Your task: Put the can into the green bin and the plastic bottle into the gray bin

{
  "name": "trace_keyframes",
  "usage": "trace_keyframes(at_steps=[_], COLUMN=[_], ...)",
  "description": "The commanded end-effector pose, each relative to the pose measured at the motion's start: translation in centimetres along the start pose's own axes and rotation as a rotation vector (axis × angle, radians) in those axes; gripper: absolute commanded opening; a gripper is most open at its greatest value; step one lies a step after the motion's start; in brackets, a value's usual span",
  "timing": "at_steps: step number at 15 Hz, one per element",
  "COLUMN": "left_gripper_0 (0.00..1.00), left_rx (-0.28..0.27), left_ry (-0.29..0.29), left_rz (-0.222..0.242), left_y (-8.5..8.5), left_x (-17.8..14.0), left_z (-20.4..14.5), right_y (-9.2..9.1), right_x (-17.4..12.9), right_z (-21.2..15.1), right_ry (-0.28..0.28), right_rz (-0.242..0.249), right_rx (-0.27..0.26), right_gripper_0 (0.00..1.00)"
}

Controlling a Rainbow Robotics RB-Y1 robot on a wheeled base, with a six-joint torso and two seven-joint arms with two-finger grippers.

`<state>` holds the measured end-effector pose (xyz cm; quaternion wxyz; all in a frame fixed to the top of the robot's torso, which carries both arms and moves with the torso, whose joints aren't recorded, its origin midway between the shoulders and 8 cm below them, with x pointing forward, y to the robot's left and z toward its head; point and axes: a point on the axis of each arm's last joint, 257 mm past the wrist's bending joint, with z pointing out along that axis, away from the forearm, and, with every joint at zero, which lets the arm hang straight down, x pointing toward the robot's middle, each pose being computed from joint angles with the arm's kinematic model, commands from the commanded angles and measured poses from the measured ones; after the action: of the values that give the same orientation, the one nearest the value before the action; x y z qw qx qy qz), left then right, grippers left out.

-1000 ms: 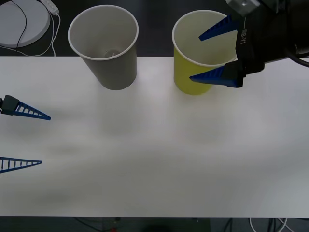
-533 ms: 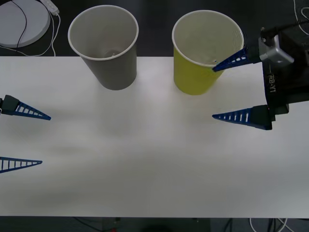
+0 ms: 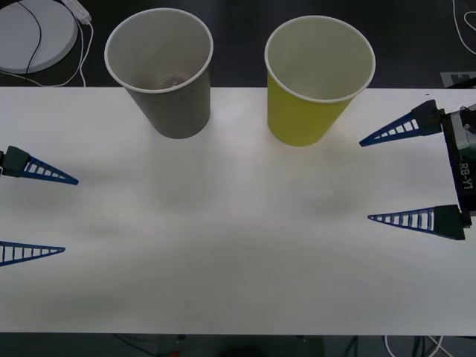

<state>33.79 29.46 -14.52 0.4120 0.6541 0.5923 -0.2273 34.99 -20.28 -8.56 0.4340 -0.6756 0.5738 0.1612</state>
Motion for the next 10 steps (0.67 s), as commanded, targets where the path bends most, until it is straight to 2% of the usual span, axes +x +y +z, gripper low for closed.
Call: trace_keyframes(at_steps=[1, 4, 10], left_gripper_0=[1.00, 1.00, 1.00], left_rx=[0.000, 0.000, 0.000], left_ry=[0.000, 0.000, 0.000], left_rz=[0.000, 0.000, 0.000], left_y=[0.0, 0.0, 0.0], left_x=[0.0, 0.0, 0.0], left_z=[0.0, 0.0, 0.0], right_y=[1.2, 2.6, 4.0], right_x=[1.6, 2.7, 4.1], right_z=[-1.5, -2.7, -3.6], right_ry=[0.023, 0.030, 0.044], right_rz=[-0.033, -0.017, -0.001], right_rx=[-0.038, -0.075, -0.085], right_gripper_0=[1.00, 1.00, 1.00])
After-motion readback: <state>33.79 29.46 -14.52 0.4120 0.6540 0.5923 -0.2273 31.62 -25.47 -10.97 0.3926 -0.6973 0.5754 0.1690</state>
